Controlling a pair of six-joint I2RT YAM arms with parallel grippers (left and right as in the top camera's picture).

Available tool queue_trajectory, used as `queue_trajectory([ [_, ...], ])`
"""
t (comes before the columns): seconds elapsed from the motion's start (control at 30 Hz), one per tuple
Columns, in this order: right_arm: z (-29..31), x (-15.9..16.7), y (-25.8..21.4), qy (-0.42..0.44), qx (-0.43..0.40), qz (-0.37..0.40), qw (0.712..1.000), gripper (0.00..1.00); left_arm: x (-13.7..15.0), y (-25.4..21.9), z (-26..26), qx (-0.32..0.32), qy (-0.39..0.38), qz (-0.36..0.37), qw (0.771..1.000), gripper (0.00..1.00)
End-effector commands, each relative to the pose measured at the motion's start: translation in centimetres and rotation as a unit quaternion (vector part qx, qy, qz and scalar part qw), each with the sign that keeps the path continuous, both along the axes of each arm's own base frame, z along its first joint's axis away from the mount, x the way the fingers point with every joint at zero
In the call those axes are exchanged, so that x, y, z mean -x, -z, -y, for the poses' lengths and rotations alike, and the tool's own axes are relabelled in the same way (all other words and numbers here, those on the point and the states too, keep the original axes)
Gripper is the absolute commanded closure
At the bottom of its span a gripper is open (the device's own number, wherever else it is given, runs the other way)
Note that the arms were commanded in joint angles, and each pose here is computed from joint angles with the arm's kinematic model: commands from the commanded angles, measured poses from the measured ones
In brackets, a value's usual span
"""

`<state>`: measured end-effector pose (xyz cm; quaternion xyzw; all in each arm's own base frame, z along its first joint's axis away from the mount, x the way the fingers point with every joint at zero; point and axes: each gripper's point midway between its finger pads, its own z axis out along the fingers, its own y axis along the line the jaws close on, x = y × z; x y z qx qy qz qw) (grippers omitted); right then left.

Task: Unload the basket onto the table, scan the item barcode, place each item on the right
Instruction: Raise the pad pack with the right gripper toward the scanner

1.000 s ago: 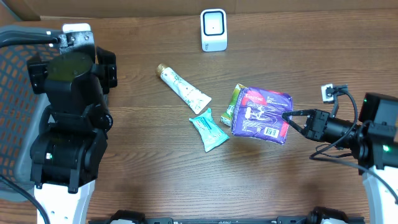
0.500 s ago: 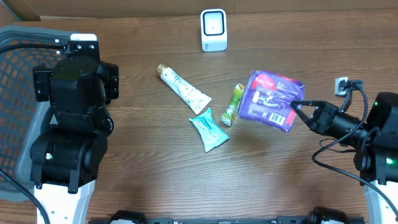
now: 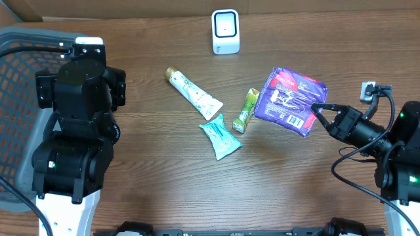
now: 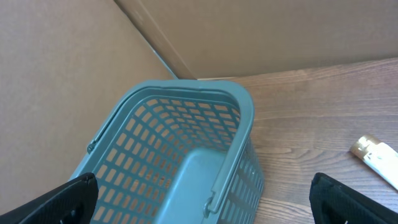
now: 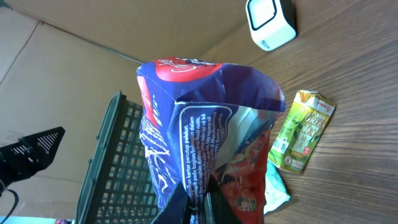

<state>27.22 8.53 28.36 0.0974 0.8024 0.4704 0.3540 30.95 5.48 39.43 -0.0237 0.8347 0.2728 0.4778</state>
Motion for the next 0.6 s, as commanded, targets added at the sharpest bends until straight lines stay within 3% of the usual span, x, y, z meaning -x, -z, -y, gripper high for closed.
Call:
queue_trajectory([
  [0.0, -0.05, 0.15, -1.44, 0.003, -0.005, 0.012, 1.000, 0.96, 0.20, -0.28, 0.05, -0.001, 0.004, 0.003, 1.000, 0.00],
  [0.57, -0.16, 0.61, -0.64, 0.007, -0.019, -0.023, 1.000, 0.96, 0.20, -0.28, 0.05, -0.001, 0.004, 0.003, 1.000, 0.00],
])
